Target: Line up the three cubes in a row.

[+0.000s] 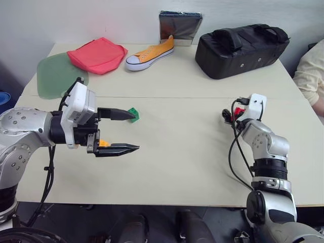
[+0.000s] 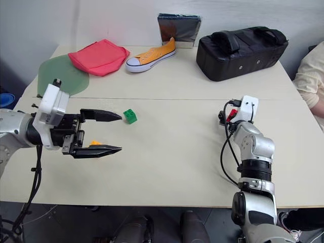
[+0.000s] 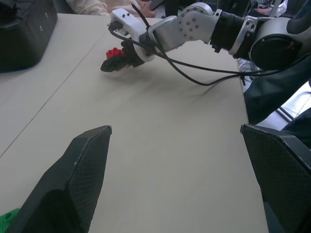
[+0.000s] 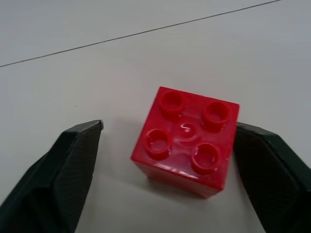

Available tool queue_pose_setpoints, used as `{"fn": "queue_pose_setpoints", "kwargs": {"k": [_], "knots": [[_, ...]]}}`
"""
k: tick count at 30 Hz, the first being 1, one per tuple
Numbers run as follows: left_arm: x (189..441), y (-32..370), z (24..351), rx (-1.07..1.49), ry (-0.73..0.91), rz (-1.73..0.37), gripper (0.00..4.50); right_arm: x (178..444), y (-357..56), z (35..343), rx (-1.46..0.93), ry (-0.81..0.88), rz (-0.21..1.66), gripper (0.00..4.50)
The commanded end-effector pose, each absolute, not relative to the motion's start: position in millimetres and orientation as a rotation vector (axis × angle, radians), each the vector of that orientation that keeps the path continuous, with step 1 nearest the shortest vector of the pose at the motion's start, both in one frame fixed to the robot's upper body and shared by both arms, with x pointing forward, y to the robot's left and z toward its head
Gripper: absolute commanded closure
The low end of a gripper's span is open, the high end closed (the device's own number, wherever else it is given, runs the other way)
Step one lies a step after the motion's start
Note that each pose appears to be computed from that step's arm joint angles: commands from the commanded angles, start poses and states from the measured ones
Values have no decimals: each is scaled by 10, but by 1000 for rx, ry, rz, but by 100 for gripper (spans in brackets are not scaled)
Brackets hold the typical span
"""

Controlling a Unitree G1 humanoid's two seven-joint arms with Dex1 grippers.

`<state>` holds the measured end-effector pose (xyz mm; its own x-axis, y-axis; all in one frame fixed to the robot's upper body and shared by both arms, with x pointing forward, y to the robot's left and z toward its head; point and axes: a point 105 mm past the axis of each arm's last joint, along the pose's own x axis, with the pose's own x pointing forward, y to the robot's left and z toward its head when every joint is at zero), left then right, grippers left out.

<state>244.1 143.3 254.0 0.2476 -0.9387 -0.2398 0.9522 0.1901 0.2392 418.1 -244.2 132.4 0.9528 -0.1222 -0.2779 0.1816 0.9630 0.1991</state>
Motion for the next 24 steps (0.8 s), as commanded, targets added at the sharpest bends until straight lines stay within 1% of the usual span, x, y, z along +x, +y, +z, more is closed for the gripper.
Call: {"fn": "queue_pose_setpoints", "kwargs": {"k": [1,5,8,9,10,12,13,14,15,16,19,21,24], "knots": [[2452,1435,2606,393,5,-1317,0,4186,-2511,1496,222,196,-175,163],[2471,1439,2594,395,1,-1312,0,4167,-2531,1532,208,166,-167,300],[2466,1420,2580,384,0,-1322,0,4129,-2521,1646,122,119,-102,297],[2458,1411,2568,381,2,-1328,0,4102,-2462,1747,97,81,-22,297],[2449,1404,2558,376,8,-1338,0,4058,-2356,1857,74,47,96,297],[2423,1392,2530,376,22,-1362,0,3854,-2134,2070,-41,-10,382,297],[2418,1392,2516,377,30,-1372,0,3731,-2053,2121,-93,-11,508,297],[2408,1388,2493,380,41,-1388,0,3549,-1973,2165,-157,-11,666,297],[2404,1386,2476,382,50,-1400,0,3402,-1918,2173,-201,6,787,297],[2396,1376,2452,388,60,-1418,0,3247,-1876,2148,-258,35,906,297],[2338,1321,2380,395,95,-1504,0,2936,-1800,2018,-382,115,1152,297],[2322,1244,2333,404,100,-1565,0,2729,-1748,1837,-476,189,1319,297],[2340,1184,2325,428,82,-1606,0,2650,-1663,1659,-505,219,1413,297]]}}
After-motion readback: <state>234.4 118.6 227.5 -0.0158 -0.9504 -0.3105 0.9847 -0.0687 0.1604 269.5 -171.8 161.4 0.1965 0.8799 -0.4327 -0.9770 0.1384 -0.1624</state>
